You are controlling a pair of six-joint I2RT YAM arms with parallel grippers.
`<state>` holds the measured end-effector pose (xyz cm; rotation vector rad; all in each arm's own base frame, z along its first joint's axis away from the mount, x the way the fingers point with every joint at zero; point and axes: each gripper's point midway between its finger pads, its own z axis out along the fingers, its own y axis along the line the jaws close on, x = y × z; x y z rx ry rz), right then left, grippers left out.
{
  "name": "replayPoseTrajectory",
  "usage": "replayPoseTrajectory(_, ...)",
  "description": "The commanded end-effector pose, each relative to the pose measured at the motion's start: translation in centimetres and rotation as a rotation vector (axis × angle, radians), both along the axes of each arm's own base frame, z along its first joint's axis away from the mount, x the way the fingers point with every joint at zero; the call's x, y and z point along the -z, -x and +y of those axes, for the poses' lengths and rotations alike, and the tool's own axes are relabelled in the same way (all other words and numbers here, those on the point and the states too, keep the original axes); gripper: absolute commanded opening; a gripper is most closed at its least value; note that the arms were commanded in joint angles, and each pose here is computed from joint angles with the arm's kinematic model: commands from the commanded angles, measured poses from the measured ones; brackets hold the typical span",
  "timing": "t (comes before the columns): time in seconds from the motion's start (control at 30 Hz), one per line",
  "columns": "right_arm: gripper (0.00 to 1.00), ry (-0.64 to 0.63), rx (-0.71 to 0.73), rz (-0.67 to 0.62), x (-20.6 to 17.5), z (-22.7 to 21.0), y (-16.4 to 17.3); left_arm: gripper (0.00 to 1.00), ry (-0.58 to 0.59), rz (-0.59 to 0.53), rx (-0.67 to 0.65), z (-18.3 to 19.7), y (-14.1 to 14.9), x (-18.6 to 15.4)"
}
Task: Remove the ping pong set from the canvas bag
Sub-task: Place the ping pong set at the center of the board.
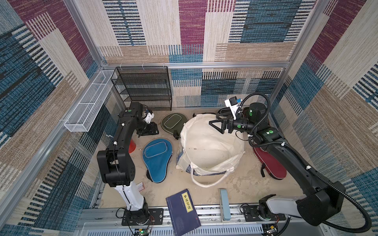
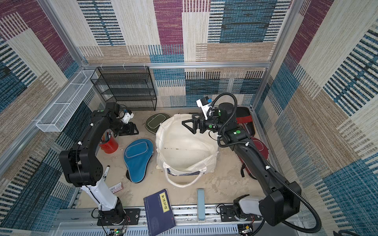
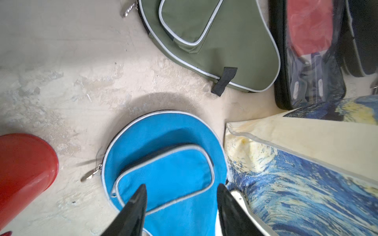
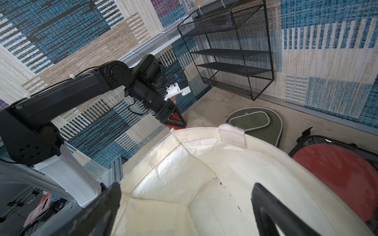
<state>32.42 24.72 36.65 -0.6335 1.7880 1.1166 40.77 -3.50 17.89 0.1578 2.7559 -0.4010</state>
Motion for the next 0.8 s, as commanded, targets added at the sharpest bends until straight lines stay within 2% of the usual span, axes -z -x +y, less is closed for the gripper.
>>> replayPoseTrajectory(0.0, 0.99, 0.001, 0.01, -0.024, -0.4, -0.2, 0.1, 0.57, 0.004, -0.06, 0.037, -0.5, -0.2, -2.0)
replayPoseTrajectory(0.2, 0.99, 0.022, 0.038, -0.03, -0.4, -0.7, 0.1, 0.57, 0.058, -0.224, 0.143, -4.6, 0.9, -8.4)
replayPoseTrajectory(0.37, 0.99, 0.094, 0.116, -0.009, 1.3, -1.8, -0.5, 0.62, 0.149, -0.339, 0.265, -10.4, 4.3, -13.7)
replayPoseTrajectory(0.57, 0.99, 0.166, 0.169, 0.044, 3.9, -2.8, -0.8, 0.62, 0.185, -0.287, 0.378, -16.1, 7.7, -13.1)
replayPoseTrajectory(0.77, 0.99, 0.195, 0.183, 0.065, 4.9, -3.2, -0.4, 0.61, 0.113, -0.224, 0.402, -18.6, 7.2, -10.4)
